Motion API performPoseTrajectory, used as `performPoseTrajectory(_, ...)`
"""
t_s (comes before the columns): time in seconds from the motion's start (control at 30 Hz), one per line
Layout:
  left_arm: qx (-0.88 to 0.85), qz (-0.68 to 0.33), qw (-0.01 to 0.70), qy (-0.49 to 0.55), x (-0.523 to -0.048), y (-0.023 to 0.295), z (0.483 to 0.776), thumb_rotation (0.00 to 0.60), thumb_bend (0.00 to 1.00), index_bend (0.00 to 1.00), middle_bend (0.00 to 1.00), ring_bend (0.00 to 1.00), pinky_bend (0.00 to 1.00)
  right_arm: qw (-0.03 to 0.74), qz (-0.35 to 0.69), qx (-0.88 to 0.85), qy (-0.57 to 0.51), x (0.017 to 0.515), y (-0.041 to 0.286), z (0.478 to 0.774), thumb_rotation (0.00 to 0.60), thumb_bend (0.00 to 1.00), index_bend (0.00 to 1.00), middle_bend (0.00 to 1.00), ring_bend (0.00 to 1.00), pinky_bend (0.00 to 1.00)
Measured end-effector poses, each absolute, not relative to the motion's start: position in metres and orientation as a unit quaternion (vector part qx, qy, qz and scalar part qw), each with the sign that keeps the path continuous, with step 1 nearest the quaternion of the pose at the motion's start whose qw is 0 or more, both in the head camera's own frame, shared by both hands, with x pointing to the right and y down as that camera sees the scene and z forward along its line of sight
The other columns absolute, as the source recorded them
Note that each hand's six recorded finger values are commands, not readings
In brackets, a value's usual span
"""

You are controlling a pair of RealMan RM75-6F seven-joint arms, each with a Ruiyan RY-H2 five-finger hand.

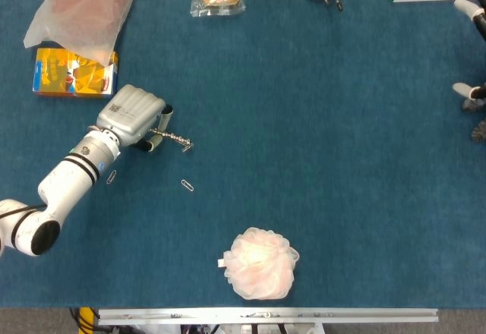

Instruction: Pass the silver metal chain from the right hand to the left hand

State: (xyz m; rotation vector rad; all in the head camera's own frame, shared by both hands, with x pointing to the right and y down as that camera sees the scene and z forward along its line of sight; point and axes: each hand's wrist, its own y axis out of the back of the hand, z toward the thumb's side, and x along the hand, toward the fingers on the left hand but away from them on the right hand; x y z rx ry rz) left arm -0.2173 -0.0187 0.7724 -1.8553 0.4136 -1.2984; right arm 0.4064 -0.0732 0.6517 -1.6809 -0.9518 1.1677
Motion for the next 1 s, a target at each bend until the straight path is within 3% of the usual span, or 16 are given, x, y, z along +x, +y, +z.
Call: performPoseTrajectory(1.0,-0.730,-0.504,0.425,0.176,-0.226,0.010,0.738,0.600,0.36,0.56,1.00,1.00,1.00,0.427,0.452,-0.683,-0.383,0.404,-0.065,0.636,0.600,0.00,0.13,0.03,0.00,0.03)
